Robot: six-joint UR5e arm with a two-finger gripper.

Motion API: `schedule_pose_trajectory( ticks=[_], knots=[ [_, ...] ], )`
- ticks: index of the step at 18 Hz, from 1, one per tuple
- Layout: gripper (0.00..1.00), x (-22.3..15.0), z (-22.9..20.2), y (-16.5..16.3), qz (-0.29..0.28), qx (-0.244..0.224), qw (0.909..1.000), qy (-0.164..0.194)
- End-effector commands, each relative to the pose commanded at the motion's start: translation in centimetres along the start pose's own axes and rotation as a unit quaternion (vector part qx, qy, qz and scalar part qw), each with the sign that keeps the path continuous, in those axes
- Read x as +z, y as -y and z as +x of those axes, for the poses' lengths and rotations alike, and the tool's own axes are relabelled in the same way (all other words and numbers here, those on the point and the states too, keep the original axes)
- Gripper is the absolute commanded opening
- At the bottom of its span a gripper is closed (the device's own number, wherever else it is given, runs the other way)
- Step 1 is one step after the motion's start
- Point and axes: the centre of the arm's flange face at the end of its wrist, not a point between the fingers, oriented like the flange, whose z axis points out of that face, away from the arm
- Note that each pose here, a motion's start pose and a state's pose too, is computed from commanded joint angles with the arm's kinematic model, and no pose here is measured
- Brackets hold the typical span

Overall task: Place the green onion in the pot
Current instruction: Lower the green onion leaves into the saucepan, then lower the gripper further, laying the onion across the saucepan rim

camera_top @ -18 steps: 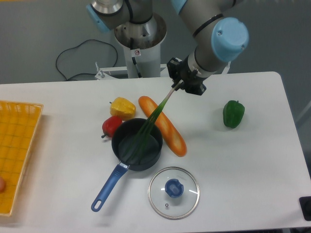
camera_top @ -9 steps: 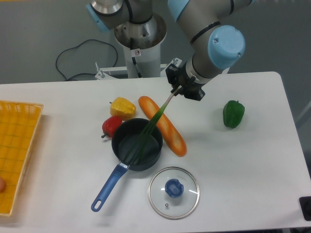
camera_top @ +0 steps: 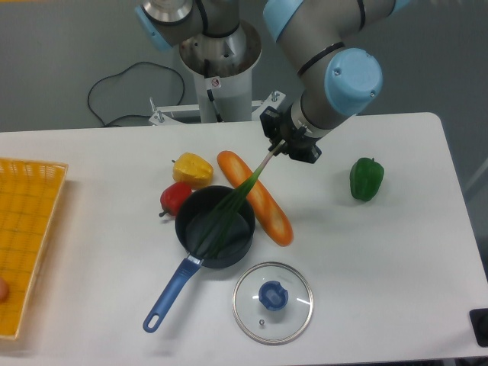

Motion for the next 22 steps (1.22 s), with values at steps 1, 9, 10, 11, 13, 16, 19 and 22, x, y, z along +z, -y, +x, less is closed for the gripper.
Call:
schedule_pose_trajectory(
  ticks=[1, 9, 10, 11, 13, 16, 19, 22],
  knots=[
    [0.16, 0.19, -0.10, 0.08, -0.001, 0.000, 1.0000, 0.000],
    [0.16, 0.82, -0.17, 0.36, -0.030, 0.008, 0.9995, 0.007],
    [0.16, 0.99, -0.06, 0.46, -0.045, 0.011, 0.9989, 0.009],
    [0.16, 1.03, 0.06, 0.61, -0.048, 0.013, 0.9987, 0.011],
    [0.16, 1.02, 0.04, 0.59, -0.050, 0.013, 0.9986, 0.012],
    [0.16, 0.98, -0.03, 0.51, -0.050, 0.014, 0.9986, 0.013],
    [0.16, 0.44, -0.05, 0.17, -0.051, 0.020, 0.9984, 0.017],
    [0.16, 0.18, -0.14, -0.09, -0.052, 0.032, 0.9980, 0.018]
  ],
)
